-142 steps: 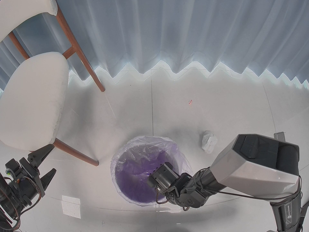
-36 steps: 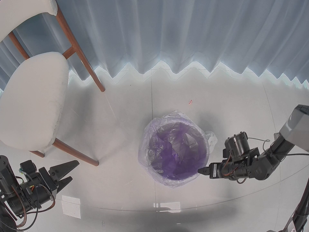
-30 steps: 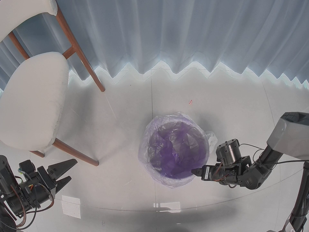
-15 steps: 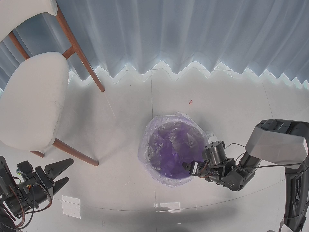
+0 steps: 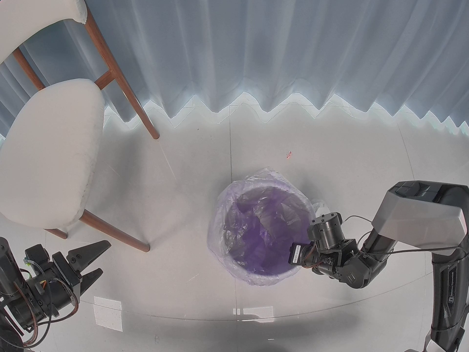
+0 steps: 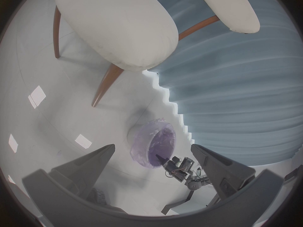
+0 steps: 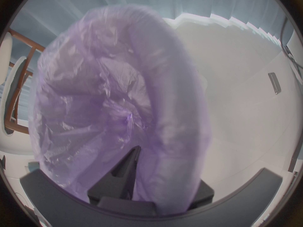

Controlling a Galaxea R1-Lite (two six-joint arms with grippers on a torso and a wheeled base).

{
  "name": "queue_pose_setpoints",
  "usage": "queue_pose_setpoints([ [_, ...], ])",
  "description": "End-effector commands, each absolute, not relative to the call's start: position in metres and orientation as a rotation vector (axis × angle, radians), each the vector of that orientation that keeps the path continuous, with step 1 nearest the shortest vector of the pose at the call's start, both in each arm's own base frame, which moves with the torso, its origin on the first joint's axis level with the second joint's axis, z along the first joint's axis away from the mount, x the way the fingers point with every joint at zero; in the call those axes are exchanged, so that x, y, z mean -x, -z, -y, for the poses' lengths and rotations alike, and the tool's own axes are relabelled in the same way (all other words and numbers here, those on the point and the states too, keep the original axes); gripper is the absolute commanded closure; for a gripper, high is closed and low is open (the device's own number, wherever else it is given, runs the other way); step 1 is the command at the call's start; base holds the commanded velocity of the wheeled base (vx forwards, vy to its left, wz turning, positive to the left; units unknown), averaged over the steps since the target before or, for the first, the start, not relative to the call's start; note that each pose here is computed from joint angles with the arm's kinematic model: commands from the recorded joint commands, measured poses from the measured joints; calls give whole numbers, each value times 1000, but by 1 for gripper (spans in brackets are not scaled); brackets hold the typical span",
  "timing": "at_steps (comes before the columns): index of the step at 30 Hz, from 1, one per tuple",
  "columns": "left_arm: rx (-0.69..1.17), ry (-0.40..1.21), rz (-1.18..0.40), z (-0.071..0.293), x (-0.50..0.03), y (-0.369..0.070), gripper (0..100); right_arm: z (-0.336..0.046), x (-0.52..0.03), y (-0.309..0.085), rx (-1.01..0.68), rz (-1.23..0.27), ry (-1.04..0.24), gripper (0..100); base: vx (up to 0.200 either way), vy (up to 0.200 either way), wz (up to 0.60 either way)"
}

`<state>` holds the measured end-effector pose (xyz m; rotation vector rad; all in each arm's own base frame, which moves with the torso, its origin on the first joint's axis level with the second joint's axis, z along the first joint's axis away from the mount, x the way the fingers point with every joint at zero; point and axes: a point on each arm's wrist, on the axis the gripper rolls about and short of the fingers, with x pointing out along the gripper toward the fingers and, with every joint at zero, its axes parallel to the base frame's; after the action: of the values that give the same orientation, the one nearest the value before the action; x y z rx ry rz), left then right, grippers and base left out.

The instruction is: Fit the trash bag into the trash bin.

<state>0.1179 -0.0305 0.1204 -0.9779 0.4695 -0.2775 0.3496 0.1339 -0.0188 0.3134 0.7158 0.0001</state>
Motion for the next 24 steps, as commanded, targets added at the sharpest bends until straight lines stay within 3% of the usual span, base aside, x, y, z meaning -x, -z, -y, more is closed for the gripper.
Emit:
queue_pose_setpoints([
  [1, 974, 256, -482, 30, -114, -116, 0, -122, -355, 2, -315, -671, -1, 100, 0, 0, 0],
  [12, 1018, 295, -522, 33, -113, -116, 0, -68, -336, -32, -300, -683, -206, 100, 0, 0, 0],
  [14, 1085, 347, -584, 39, -112, -116, 0, -56, -328, -28, -255, -660, -312, 100, 0, 0, 0],
  [21, 1045, 397, -721, 54, -120, -105, 0, -53, -327, -9, -258, -630, -347, 100, 0, 0, 0],
  [24, 1018, 422, -711, 59, -129, -109, 0, -56, -327, -12, -291, -610, -380, 100, 0, 0, 0],
])
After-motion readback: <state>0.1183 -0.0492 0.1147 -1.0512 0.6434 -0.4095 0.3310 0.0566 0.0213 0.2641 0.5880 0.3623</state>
